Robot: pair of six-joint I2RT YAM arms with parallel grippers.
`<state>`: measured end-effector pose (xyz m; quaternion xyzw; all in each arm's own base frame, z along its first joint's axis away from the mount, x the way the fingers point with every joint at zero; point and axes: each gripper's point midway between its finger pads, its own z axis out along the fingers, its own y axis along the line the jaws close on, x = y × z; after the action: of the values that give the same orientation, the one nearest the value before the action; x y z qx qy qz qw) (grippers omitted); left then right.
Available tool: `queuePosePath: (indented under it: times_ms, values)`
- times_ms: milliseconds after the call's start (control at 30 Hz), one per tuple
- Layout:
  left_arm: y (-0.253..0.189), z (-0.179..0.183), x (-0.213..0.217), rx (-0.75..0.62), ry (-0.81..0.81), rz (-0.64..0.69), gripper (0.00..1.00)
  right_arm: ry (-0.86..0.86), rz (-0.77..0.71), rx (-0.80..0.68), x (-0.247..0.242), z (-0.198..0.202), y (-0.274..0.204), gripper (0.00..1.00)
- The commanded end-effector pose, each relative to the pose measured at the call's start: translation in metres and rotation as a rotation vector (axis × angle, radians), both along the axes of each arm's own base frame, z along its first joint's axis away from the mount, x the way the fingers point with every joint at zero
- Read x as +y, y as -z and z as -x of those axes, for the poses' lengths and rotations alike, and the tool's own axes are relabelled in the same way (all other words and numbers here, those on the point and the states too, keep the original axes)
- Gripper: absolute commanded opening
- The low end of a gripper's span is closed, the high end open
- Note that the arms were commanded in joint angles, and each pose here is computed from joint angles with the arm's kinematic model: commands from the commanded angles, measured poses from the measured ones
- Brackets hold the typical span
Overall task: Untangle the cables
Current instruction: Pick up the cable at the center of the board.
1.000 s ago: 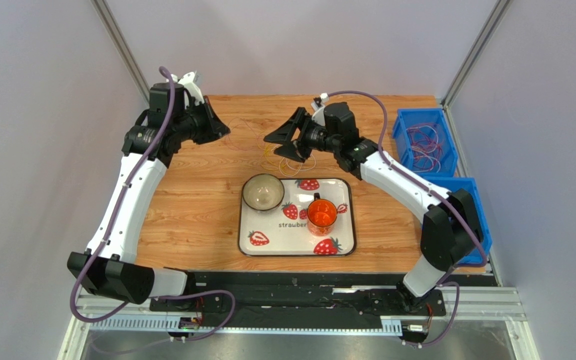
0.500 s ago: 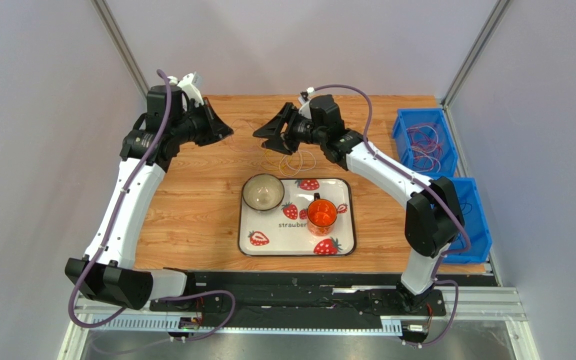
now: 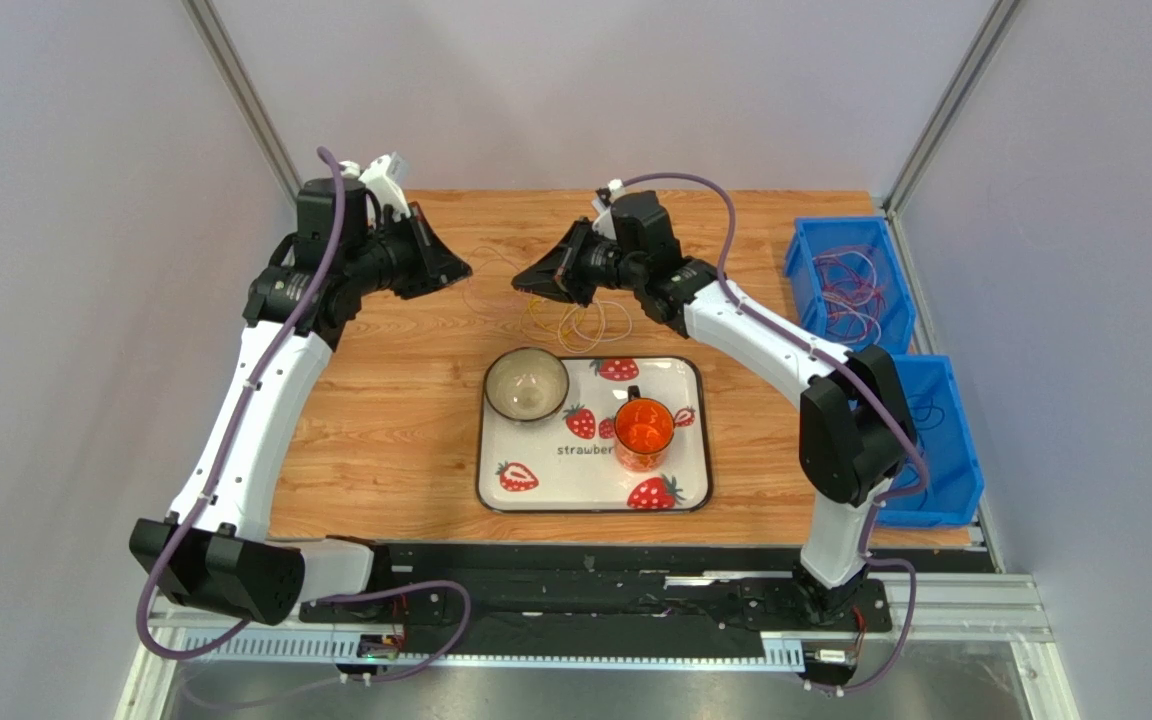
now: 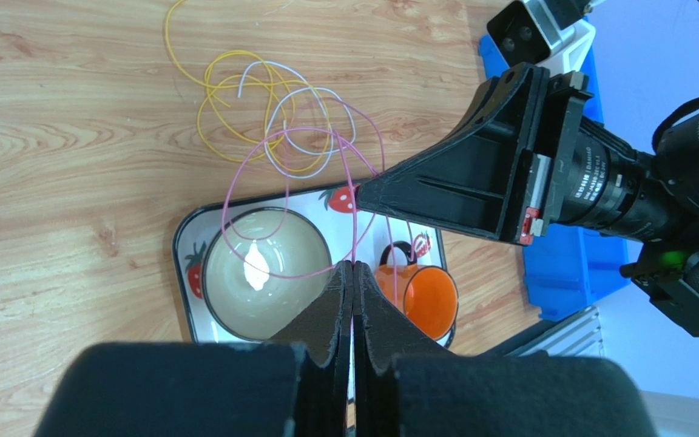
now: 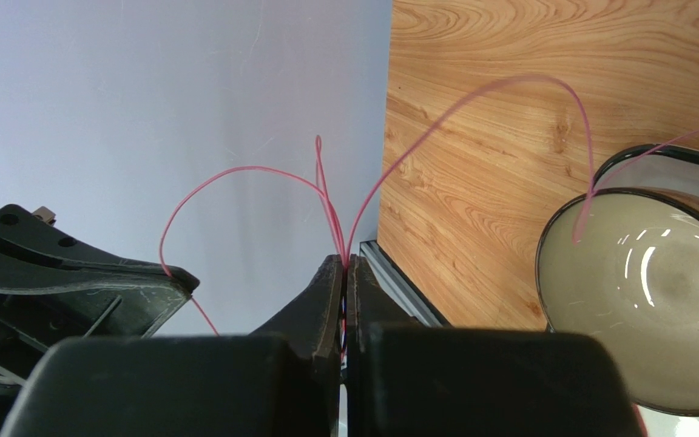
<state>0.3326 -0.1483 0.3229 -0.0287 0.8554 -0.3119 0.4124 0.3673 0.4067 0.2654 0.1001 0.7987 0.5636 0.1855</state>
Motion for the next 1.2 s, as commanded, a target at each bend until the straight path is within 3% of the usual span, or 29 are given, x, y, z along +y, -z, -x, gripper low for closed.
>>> queuePosePath:
  times_ms: [0,67,100,200,233,433,833,1167]
  values:
    - [-0.011,0.004,-0.001,-0.043,0.015,0.020,0.05,-0.002,-0.032,-0.076,0.004,-0.001,-0.033,0.00]
    - [-0.007,0.003,0.003,-0.030,0.010,0.007,0.23,-0.005,-0.018,-0.103,0.002,-0.001,-0.042,0.00]
    - [-0.007,0.004,0.004,-0.034,0.007,-0.001,0.44,-0.008,-0.018,-0.119,0.001,0.000,-0.048,0.00]
    - [-0.005,0.007,0.014,-0.038,-0.017,-0.040,0.69,-0.018,-0.012,-0.180,0.000,0.000,-0.070,0.00]
    - [-0.004,0.008,0.016,-0.034,-0.022,-0.053,0.72,-0.021,-0.006,-0.191,0.000,0.000,-0.074,0.00]
    - [0.009,0.018,0.039,-0.025,-0.065,-0.165,0.75,-0.017,0.047,-0.286,-0.006,-0.005,-0.103,0.00]
    - [0.065,0.035,0.084,-0.007,-0.224,-0.349,0.74,-0.007,0.264,-0.444,-0.031,-0.011,-0.110,0.00]
    - [0.088,0.041,0.106,0.014,-0.289,-0.445,0.71,0.098,0.489,-0.534,-0.097,-0.032,-0.113,0.00]
